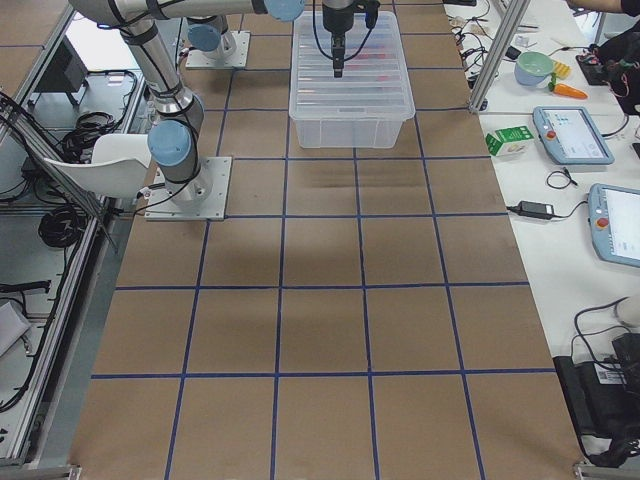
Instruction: Place red block in blue tray from box
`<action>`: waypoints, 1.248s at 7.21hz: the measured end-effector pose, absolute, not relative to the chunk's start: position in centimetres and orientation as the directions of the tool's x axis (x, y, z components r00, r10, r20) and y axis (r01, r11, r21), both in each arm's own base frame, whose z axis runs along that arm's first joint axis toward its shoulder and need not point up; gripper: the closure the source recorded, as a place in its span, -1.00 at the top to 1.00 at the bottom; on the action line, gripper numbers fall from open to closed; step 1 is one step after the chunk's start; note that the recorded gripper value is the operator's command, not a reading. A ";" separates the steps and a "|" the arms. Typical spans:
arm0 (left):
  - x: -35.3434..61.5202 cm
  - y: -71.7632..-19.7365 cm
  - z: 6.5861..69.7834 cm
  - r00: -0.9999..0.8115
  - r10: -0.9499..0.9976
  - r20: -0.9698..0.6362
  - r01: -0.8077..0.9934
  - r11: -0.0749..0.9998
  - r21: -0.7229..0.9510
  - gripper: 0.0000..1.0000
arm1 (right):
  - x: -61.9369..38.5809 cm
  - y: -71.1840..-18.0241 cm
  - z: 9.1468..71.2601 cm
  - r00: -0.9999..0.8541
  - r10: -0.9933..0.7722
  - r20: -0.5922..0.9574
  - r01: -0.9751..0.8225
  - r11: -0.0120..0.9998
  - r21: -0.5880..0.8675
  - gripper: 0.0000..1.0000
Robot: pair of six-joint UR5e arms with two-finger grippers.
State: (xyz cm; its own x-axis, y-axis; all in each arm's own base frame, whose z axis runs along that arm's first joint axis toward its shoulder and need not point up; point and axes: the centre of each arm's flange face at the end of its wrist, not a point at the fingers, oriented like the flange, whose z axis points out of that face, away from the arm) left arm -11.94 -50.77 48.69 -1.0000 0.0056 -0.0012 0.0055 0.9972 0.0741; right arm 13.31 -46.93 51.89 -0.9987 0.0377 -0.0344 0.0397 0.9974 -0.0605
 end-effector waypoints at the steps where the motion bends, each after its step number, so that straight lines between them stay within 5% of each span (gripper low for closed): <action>1: -11.9 -50.8 48.7 -1.000 0.005 -0.002 0.005 0.997 0.074 1.00 | 13.3 -46.9 51.8 -0.999 0.032 -0.030 0.033 0.998 -0.057 1.00; 4: -11.9 -50.7 48.8 -1.000 0.005 -0.001 0.005 0.997 0.072 1.00 | 13.3 -47.6 49.7 -0.999 0.034 -0.034 0.035 0.999 -0.020 0.95; 9: -11.9 -50.7 48.7 -1.000 0.005 -0.002 0.004 0.997 0.074 1.00 | 12.3 -50.8 37.6 -0.999 -0.051 -0.008 -0.051 0.998 -0.038 0.95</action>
State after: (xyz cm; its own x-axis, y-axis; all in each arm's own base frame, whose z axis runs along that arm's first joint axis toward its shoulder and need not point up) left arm -11.91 -50.73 48.69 -1.0000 0.0046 -0.0019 0.0045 0.9972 0.0741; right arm 12.32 -50.83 37.63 -0.9987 -0.0513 -0.0077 -0.0510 0.9980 -0.0382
